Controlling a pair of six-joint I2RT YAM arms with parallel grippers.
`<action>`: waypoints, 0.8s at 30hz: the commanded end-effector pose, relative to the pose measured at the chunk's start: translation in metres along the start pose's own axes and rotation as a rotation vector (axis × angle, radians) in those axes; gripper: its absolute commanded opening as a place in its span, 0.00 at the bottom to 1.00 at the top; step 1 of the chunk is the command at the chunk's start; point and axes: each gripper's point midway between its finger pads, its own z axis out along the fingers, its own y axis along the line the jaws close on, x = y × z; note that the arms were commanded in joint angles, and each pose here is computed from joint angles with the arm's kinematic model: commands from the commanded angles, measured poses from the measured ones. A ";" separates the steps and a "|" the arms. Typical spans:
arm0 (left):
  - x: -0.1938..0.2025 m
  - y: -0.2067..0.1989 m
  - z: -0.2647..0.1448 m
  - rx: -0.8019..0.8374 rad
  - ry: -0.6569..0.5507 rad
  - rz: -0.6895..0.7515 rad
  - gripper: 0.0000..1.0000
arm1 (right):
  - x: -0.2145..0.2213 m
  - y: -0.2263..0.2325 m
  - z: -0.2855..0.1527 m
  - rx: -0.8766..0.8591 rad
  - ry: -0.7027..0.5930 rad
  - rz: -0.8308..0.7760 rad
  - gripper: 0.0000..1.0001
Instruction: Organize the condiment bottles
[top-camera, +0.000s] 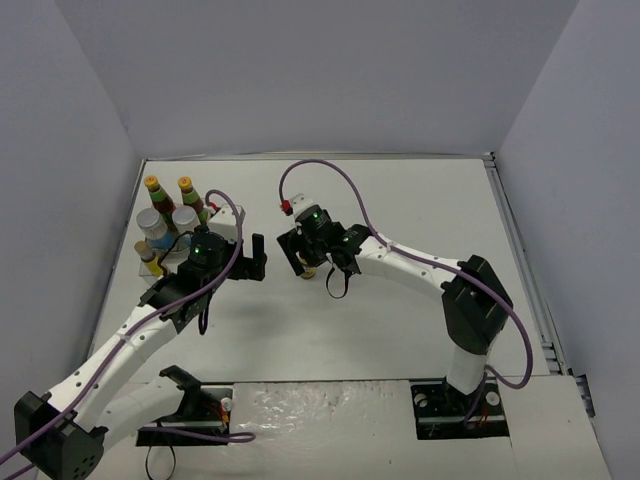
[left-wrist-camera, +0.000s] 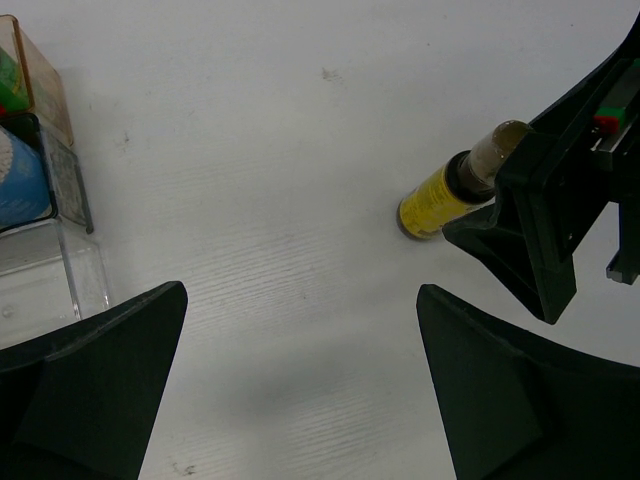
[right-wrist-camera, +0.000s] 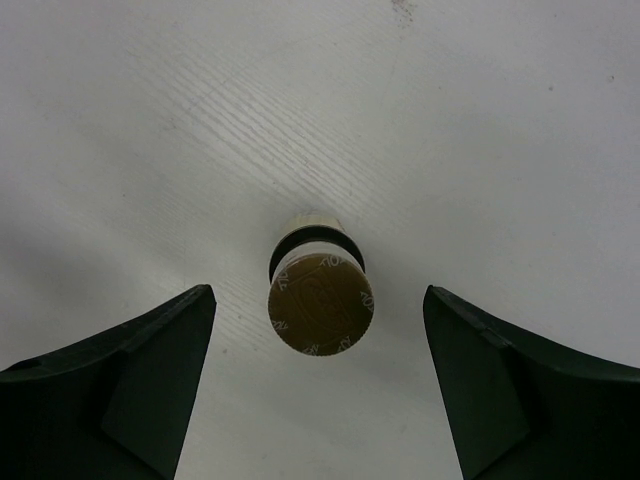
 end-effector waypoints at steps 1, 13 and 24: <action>-0.029 -0.009 -0.002 0.044 -0.087 -0.024 0.97 | -0.049 0.004 -0.033 -0.011 -0.128 0.017 0.85; -0.049 -0.054 0.022 0.228 -0.099 0.035 0.97 | -0.052 -0.052 -0.147 0.136 -0.304 0.163 1.00; -0.061 -0.112 0.062 0.351 -0.119 0.071 0.97 | -0.034 -0.123 -0.225 0.328 -0.483 0.361 1.00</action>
